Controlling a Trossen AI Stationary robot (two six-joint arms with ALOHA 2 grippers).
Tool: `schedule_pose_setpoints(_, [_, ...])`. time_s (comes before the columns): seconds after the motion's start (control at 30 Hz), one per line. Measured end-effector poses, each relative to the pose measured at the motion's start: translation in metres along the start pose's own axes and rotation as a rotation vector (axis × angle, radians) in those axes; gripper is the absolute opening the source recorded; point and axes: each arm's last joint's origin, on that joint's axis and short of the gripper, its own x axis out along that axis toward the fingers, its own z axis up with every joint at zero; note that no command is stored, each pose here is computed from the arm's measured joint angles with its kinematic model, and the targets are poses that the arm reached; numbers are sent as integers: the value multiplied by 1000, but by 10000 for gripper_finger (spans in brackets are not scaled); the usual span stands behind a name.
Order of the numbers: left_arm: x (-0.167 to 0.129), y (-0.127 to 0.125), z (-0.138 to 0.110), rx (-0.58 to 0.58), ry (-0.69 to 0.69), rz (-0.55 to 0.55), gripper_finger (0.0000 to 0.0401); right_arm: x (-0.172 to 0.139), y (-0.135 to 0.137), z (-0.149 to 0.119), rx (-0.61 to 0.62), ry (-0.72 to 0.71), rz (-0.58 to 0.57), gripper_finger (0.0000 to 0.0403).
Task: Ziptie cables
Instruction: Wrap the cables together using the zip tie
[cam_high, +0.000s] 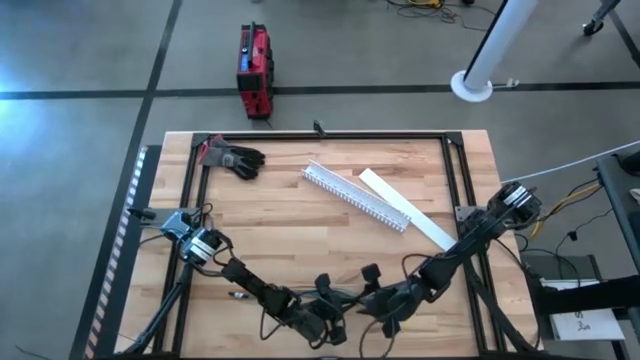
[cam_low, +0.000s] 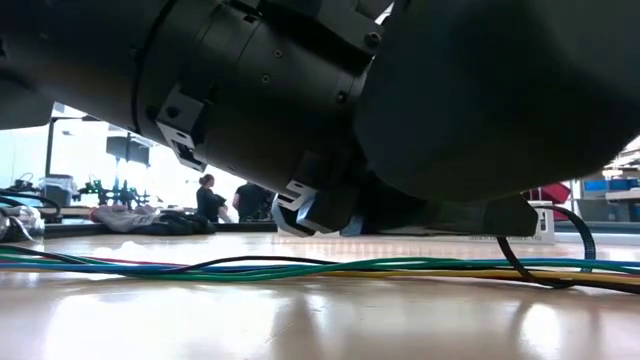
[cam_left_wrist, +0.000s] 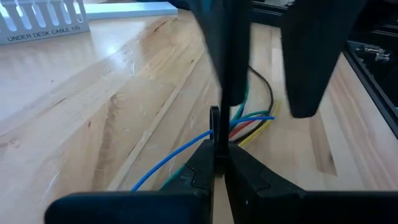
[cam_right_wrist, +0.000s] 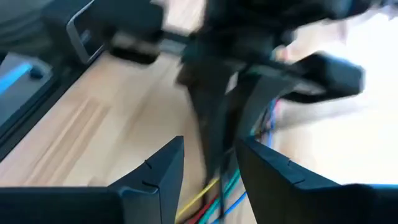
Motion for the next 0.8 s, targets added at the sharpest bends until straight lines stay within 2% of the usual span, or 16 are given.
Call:
schedule_pose_setpoints(0.27, [0,0,0,-4,1,-3,6,4,-14,-2,103,32,-43,112])
schedule_pose_setpoints(0.5, [0,0,0,-3,2,-3,6,4,-12,-3,121,46,12,84])
schedule_pose_setpoints(0.8, [0,0,0,-3,2,-4,6,15,-10,-10,148,46,11,36])
